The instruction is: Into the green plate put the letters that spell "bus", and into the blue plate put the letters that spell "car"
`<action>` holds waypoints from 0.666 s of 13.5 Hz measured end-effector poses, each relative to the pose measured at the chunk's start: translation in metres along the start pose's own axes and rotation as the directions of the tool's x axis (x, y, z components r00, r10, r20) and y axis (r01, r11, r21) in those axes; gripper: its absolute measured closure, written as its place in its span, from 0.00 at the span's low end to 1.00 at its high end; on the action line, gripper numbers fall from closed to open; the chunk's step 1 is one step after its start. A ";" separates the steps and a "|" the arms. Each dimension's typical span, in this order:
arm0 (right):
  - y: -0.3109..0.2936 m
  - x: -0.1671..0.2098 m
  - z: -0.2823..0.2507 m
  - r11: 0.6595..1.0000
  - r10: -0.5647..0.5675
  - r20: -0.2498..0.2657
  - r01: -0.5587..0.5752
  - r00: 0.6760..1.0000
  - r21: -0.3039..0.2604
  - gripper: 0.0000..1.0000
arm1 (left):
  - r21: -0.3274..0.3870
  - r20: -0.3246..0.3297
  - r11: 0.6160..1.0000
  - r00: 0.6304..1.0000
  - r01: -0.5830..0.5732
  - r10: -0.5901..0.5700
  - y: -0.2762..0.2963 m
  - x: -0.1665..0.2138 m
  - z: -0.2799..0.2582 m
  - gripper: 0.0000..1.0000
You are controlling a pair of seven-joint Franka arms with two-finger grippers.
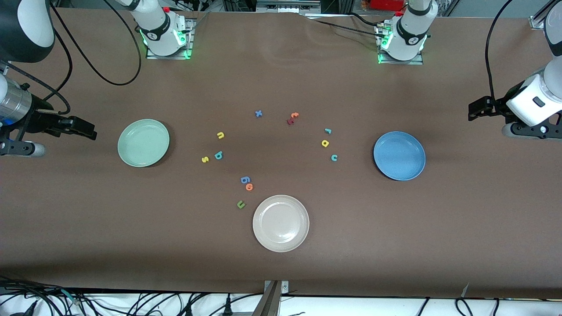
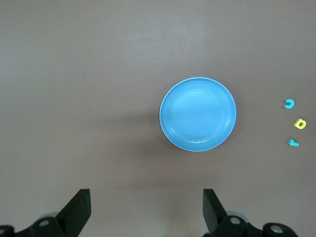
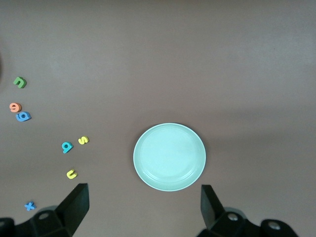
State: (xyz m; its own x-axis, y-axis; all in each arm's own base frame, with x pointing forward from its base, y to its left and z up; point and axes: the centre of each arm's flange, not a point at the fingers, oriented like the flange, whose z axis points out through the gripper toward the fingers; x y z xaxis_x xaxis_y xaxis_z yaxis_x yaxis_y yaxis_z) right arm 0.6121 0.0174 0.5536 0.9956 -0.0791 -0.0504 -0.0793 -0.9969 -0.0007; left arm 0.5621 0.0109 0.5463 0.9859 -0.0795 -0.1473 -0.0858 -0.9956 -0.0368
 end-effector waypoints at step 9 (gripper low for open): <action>0.000 0.000 0.002 1.000 0.000 0.005 0.000 1.000 -0.001 0.00 | 0.000 0.000 1.000 1.000 -0.001 0.001 0.000 0.000 0.000 0.00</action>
State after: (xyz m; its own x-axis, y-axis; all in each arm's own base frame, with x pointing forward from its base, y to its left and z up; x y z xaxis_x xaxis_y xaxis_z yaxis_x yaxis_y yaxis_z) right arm 0.6125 0.0179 0.5518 0.9954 -0.0787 -0.0549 -0.0788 -0.9969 0.0003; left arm 0.5621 0.0109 0.5463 0.9858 -0.0801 -0.1473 -0.0864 -0.9956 -0.0367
